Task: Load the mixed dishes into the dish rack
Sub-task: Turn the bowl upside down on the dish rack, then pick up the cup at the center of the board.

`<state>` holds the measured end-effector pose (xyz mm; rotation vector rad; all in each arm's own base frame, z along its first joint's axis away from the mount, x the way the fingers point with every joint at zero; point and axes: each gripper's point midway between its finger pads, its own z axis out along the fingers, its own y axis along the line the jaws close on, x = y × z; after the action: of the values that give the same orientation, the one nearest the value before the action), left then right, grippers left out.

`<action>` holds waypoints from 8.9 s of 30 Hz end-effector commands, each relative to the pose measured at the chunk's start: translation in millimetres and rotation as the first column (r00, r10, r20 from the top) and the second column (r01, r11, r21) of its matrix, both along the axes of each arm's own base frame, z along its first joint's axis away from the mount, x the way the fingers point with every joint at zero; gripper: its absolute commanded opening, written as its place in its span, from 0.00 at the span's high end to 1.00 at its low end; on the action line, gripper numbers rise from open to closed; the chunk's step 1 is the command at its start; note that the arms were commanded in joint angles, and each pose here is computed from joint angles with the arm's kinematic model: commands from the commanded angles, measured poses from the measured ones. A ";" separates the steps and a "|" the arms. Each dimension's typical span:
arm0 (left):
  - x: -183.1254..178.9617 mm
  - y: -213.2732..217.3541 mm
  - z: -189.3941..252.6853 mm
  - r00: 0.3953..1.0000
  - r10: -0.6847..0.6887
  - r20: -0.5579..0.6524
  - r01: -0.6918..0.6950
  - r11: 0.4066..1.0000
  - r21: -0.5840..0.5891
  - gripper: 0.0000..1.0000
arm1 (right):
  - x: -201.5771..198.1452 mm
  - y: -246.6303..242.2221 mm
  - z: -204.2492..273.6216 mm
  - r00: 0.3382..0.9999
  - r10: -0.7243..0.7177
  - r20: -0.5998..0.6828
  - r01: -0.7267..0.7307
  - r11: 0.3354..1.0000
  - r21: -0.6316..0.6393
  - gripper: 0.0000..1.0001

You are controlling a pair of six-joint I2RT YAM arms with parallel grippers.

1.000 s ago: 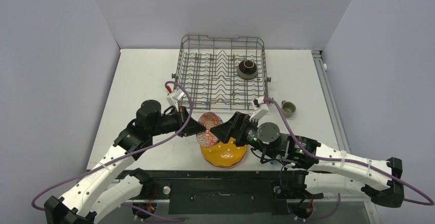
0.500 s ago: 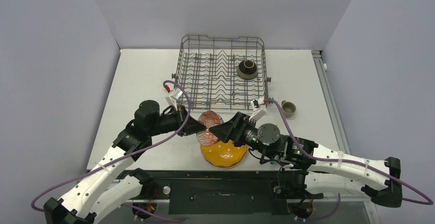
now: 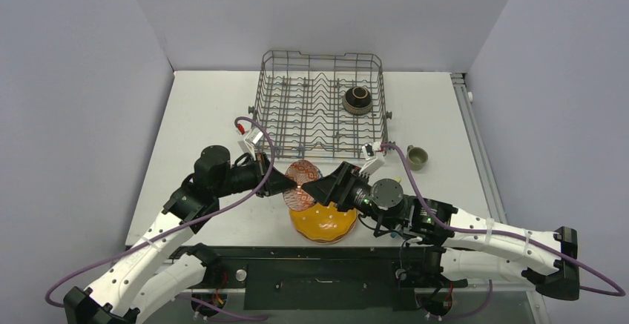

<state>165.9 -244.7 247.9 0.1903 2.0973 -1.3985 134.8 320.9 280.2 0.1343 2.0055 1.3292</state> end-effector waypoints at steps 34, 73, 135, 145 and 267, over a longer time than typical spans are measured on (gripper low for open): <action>10.9 7.3 4.4 0.997 0.044 0.065 -0.048 0.998 0.051 0.60 | 24.0 -20.9 23.5 0.990 -0.128 0.056 0.127 0.992 0.011 1.00; 15.0 54.7 -27.9 0.976 0.095 0.195 -0.158 0.927 0.339 0.51 | 238.5 -129.8 -46.8 0.891 -0.362 0.273 0.430 0.481 -0.764 1.00; 13.3 63.4 -30.5 0.969 0.124 0.214 -0.194 0.919 0.343 0.51 | 344.3 -161.1 -179.4 0.933 -0.269 0.239 0.183 -0.215 -0.959 0.79; 13.5 63.4 -30.2 0.968 0.125 0.216 -0.195 0.920 0.341 0.50 | 340.7 -141.7 -176.9 0.939 -0.271 0.212 0.194 -0.093 -0.977 0.49; 32.0 -101.9 -17.1 0.981 -0.054 0.185 -0.026 0.912 0.408 0.12 | 74.2 -230.0 -134.5 0.923 -0.378 0.068 0.254 0.468 -0.847 0.50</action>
<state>190.6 -331.4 202.9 0.5223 2.2840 -0.8165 198.1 84.9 152.2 0.1346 2.3648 -0.0322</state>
